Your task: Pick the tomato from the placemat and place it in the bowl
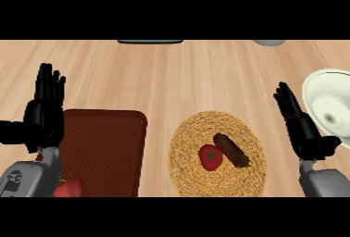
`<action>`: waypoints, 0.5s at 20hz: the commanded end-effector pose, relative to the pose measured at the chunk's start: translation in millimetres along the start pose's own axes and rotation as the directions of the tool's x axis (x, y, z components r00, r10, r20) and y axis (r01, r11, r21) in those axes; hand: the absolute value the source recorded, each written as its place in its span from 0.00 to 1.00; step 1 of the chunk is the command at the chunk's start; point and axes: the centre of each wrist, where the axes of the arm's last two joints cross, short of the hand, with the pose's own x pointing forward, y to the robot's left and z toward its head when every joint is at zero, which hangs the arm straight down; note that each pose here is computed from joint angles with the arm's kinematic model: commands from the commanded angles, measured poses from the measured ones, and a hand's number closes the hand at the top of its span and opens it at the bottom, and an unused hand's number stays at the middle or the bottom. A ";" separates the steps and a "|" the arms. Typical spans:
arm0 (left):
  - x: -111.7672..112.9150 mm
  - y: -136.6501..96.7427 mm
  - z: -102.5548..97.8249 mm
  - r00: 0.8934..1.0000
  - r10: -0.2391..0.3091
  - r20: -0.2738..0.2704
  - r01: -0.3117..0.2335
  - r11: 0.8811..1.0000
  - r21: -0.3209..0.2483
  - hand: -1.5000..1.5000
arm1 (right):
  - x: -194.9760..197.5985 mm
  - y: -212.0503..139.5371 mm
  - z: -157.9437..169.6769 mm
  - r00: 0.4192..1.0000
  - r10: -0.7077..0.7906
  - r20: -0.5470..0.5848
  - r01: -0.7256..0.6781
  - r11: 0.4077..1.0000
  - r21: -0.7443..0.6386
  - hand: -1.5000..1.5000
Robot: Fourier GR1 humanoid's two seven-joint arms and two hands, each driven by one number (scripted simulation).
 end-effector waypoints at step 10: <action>-17.3 49.3 3.9 0.955 -0.252 -0.157 0.233 0.964 -0.130 0.50 | 63.0 -18.7 -7.8 0.848 0.514 0.128 -0.529 0.834 0.155 0.00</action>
